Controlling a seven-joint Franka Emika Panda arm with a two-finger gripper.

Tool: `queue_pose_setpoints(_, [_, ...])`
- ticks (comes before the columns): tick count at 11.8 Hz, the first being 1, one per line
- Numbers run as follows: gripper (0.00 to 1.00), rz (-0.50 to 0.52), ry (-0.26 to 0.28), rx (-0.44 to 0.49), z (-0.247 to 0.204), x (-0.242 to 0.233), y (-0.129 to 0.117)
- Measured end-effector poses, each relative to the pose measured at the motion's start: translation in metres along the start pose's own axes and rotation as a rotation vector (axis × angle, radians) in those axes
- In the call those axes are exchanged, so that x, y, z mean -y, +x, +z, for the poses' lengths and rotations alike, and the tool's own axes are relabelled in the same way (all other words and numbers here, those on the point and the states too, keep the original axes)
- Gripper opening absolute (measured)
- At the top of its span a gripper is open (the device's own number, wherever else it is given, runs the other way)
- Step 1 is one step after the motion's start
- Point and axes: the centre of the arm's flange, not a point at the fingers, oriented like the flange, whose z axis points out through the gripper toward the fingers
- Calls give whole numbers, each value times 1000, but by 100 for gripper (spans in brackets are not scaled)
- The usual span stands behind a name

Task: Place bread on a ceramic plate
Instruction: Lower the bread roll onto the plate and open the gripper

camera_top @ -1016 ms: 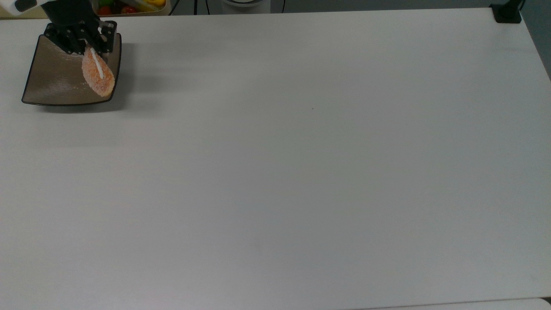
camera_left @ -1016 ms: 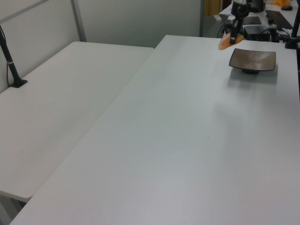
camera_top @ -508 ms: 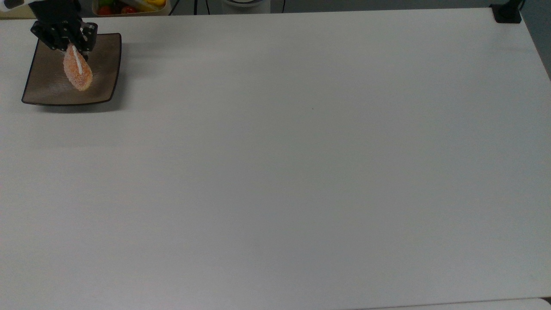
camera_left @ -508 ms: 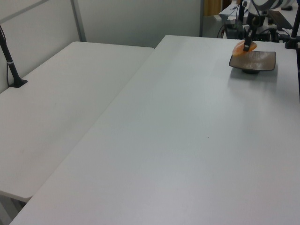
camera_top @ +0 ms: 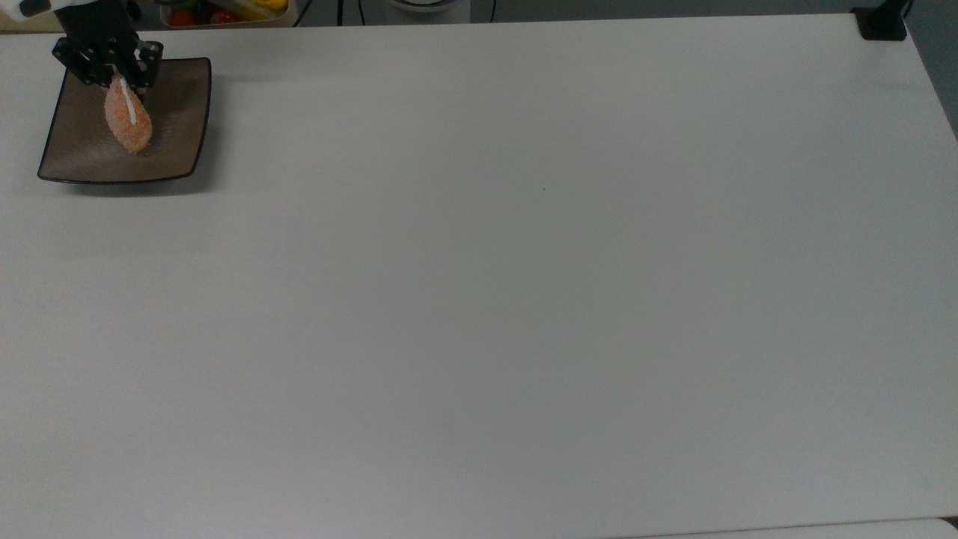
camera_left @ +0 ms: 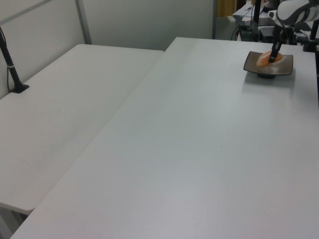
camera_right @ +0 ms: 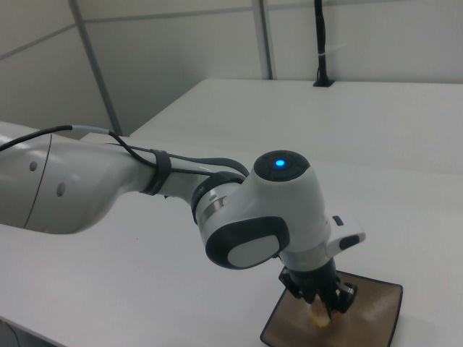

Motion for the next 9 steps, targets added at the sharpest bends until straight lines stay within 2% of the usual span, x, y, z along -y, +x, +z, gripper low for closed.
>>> queue_pose_setpoints(1, [24,2,-1,1,0,-2,-2])
queue_pose_setpoints(2, [31,3,-1,2,0,-2,-2])
queue_pose_setpoints(5, [71,3,0,3,1,-2,-2])
queue_pose_setpoints(6, [73,3,0,3,1,-2,-2])
queue_pose_setpoints(7, [81,2,0,2,1,-2,-2])
queue_pose_setpoints(9, [86,0,-5,-8,-5,1,2])
